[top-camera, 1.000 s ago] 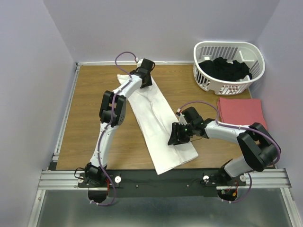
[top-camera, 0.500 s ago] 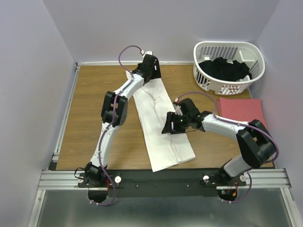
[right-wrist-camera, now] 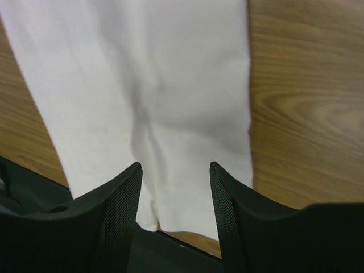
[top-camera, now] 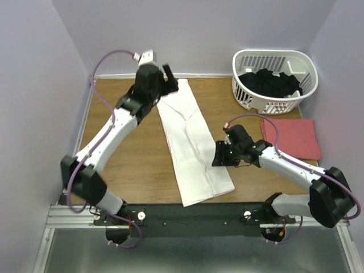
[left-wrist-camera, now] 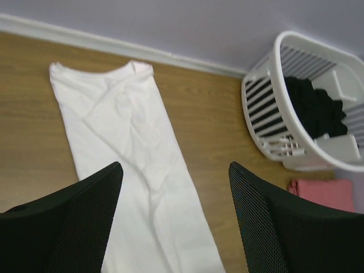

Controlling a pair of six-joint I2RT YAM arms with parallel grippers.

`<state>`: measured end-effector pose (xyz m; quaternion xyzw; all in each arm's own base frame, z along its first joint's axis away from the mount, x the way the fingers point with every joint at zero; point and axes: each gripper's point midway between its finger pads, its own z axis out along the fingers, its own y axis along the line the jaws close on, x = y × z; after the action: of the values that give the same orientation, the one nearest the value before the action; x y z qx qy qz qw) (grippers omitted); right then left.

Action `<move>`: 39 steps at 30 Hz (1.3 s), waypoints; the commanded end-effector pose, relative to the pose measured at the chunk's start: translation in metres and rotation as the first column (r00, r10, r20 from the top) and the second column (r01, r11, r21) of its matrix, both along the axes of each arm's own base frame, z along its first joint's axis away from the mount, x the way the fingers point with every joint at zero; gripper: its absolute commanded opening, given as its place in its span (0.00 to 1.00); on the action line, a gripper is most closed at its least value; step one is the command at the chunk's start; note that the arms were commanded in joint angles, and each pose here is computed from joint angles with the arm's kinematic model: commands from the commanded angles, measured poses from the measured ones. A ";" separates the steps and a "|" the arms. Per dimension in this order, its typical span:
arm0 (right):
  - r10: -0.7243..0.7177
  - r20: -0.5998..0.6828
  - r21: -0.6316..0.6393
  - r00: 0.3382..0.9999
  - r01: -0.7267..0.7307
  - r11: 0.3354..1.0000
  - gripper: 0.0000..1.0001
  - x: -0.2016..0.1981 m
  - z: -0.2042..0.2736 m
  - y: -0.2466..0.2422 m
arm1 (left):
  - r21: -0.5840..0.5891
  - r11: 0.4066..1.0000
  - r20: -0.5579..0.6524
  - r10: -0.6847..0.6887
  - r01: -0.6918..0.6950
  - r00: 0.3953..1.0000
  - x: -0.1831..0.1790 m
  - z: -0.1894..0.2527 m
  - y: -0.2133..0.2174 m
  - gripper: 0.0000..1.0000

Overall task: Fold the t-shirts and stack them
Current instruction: Fold the tshirt

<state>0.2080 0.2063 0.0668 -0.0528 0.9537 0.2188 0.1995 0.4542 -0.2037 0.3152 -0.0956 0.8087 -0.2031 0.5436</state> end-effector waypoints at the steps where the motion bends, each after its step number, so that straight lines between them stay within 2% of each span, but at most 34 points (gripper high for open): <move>1: -0.117 -0.070 -0.175 0.991 0.103 0.979 0.58 -0.023 -0.020 -0.048 | 0.041 0.996 -0.359 -0.057 0.077 0.931 -0.101 -0.130 -0.010 0.83; 2: -0.131 -0.077 -0.189 0.988 0.114 0.975 0.58 -0.025 -0.021 -0.052 | 0.020 0.995 -0.359 -0.080 0.094 0.930 -0.122 -0.129 -0.011 0.83; 3: -0.148 -0.101 -0.204 0.984 0.125 0.971 0.58 -0.031 -0.022 -0.055 | 0.033 0.995 -0.443 -0.069 0.094 0.894 -0.150 -0.164 -0.005 0.83; 5: -0.168 -0.129 -0.209 0.977 0.139 0.968 0.58 -0.035 -0.022 -0.057 | 0.003 0.987 -0.478 -0.139 0.160 0.867 -0.192 -0.175 -0.016 0.83; 6: -0.177 -0.154 -0.215 0.972 0.142 0.966 0.58 -0.040 -0.024 -0.058 | 0.005 0.988 -0.551 -0.124 0.151 0.825 -0.217 -0.201 -0.010 0.83; 8: -0.171 -0.207 -0.213 0.963 0.126 0.969 0.57 -0.049 -0.030 -0.056 | -0.037 0.975 -0.582 -0.199 0.219 0.788 -0.255 -0.206 -0.020 0.83; 11: -0.177 -0.286 -0.229 0.942 0.112 0.967 0.55 -0.067 -0.043 -0.060 | -0.085 0.970 -0.649 -0.228 0.229 0.726 -0.302 -0.224 -0.020 0.82; 13: -0.178 -0.323 -0.243 0.930 0.100 0.965 0.55 -0.078 -0.051 -0.064 | -0.122 0.963 -0.660 -0.259 0.239 0.705 -0.316 -0.223 -0.022 0.82; 19: -0.165 -0.378 -0.204 0.911 0.092 0.975 0.48 -0.091 -0.056 -0.058 | -0.119 0.942 -0.728 -0.298 0.314 0.618 -0.349 -0.241 -0.021 0.82; 21: -0.155 -0.422 -0.161 0.893 0.095 0.982 0.41 -0.103 -0.059 -0.051 | -0.114 0.936 -0.746 -0.303 0.334 0.593 -0.357 -0.247 -0.021 0.82; 22: -0.110 -0.436 -0.090 0.893 0.078 0.993 0.34 -0.106 -0.056 -0.037 | -0.118 0.932 -0.756 -0.308 0.344 0.577 -0.361 -0.250 -0.021 0.82; 25: -0.089 -0.433 -0.020 0.897 0.089 0.996 0.29 -0.109 -0.052 -0.017 | -0.109 0.936 -0.771 -0.292 0.334 0.566 -0.367 -0.253 -0.017 0.82; 26: -0.089 -0.423 -0.012 0.902 0.093 0.996 0.21 -0.108 -0.050 -0.013 | -0.110 0.939 -0.771 -0.288 0.326 0.569 -0.368 -0.252 -0.014 0.82; 28: -0.081 -0.410 0.006 0.909 0.092 0.996 0.14 -0.107 -0.044 -0.003 | -0.118 0.943 -0.772 -0.284 0.310 0.568 -0.370 -0.253 -0.013 0.81; 29: -0.079 -0.404 0.014 0.911 0.093 0.996 0.05 -0.106 -0.043 -0.001 | -0.121 0.945 -0.776 -0.281 0.304 0.564 -0.372 -0.254 -0.010 0.78; 30: -0.080 -0.402 0.010 0.912 0.092 0.996 0.00 -0.106 -0.044 -0.001 | -0.121 0.945 -0.782 -0.280 0.304 0.558 -0.374 -0.256 -0.009 0.77; 35: -0.067 -0.389 0.029 0.919 0.085 0.996 0.00 -0.109 -0.044 0.006 | -0.100 0.939 -0.826 -0.263 0.329 0.498 -0.394 -0.266 -0.007 0.73; 39: -0.025 -0.387 0.070 0.922 0.056 0.996 0.00 -0.115 -0.044 0.027 | -0.049 0.944 -0.864 -0.204 0.326 0.461 -0.409 -0.278 0.002 0.65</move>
<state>0.0962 0.2114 0.0195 0.0214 0.9735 0.2275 0.0124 0.0642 -0.2155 0.0499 -0.0066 0.9772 -0.1987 0.0745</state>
